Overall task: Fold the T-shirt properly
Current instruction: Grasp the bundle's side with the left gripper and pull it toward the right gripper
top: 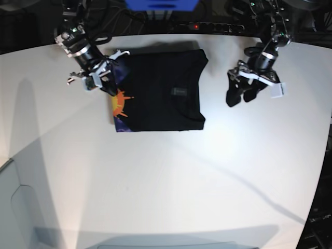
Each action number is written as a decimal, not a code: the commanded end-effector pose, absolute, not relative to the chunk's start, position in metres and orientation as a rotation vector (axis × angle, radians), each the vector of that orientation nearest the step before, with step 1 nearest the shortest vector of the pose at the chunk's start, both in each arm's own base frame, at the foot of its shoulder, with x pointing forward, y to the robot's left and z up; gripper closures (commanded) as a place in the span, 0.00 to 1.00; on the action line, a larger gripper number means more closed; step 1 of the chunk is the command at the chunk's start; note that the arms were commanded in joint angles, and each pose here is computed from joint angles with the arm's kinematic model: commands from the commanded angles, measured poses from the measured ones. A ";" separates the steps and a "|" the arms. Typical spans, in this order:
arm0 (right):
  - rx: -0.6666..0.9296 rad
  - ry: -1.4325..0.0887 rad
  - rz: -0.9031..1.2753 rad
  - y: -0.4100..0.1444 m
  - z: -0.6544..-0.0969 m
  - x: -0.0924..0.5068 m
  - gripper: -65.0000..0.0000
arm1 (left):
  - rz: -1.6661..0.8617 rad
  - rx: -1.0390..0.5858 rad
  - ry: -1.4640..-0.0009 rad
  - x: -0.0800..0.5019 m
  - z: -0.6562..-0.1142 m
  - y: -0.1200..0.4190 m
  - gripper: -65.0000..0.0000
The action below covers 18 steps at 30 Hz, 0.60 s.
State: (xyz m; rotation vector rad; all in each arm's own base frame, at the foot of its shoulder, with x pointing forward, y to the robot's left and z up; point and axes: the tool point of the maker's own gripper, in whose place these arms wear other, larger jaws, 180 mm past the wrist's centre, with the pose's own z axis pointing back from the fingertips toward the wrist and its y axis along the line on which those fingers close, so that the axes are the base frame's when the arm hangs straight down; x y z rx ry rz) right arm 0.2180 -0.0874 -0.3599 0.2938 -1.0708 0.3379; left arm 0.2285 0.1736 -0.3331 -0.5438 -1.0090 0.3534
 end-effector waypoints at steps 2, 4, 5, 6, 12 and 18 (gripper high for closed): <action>0.306 -1.157 0.353 -0.084 -0.334 0.226 1.00 | 0.327 -0.604 -1.020 0.233 -0.326 0.154 0.33; 0.294 -1.174 0.357 -0.086 -0.328 0.228 1.00 | 0.308 -0.652 -0.996 0.235 -0.330 0.134 0.33; 0.293 -1.176 0.357 -0.086 -0.327 0.228 1.00 | 0.303 -0.670 -0.980 0.236 -0.334 0.127 0.33; 0.293 -1.176 0.357 -0.086 -0.327 0.228 1.00 | 0.298 -0.688 -0.965 0.237 -0.338 0.120 0.33; 0.275 -1.170 0.347 -0.093 -0.329 0.227 1.00 | 0.306 -0.731 -0.833 0.229 -0.379 0.096 0.33; 0.251 -1.168 0.334 -0.103 -0.330 0.227 1.00 | 0.305 -0.691 -0.781 0.222 -0.401 0.098 0.33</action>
